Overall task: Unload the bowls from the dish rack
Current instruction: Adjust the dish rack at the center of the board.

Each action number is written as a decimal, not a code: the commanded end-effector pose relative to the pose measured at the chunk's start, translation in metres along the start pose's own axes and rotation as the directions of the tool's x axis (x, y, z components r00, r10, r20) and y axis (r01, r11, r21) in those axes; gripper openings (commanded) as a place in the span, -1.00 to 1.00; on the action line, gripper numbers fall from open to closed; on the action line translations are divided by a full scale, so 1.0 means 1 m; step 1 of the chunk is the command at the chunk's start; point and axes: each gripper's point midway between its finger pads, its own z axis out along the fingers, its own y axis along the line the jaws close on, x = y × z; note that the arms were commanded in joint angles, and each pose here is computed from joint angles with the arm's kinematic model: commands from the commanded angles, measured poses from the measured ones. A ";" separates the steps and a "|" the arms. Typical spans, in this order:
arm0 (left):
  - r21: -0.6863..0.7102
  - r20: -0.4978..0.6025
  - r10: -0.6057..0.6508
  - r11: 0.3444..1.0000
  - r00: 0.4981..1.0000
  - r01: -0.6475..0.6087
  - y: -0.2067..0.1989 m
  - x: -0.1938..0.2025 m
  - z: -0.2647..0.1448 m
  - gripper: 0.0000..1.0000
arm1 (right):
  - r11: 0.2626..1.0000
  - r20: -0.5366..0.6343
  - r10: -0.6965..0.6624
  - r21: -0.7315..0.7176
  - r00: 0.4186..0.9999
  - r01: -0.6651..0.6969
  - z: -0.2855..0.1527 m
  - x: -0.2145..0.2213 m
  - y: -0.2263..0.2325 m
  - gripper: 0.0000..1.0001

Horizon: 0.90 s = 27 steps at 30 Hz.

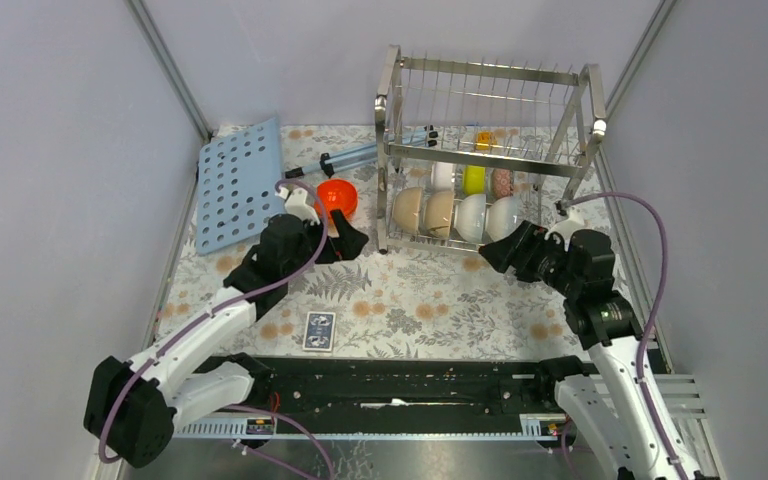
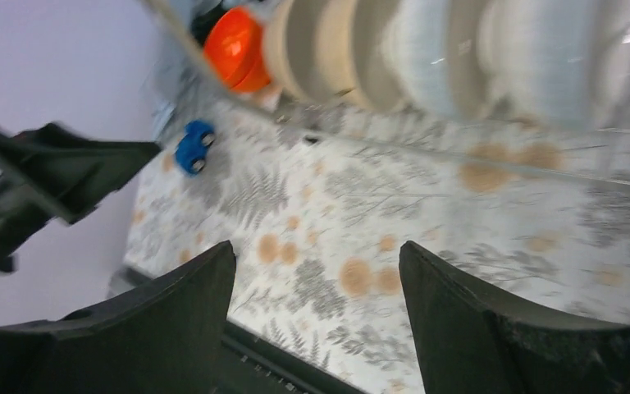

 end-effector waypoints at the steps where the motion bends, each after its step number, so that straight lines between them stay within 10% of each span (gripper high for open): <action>1: 0.012 -0.072 -0.085 0.996 0.994 0.086 0.006 0.032 -0.020 0.97 | 0.952 -0.034 -0.013 -0.305 0.999 0.002 -0.001 0.012 0.064 0.60; 27: 0.047 -0.029 -0.155 0.987 0.987 0.157 0.008 0.041 -0.045 0.96 | 0.983 0.290 0.083 -0.182 0.954 -0.030 0.121 0.010 0.100 0.34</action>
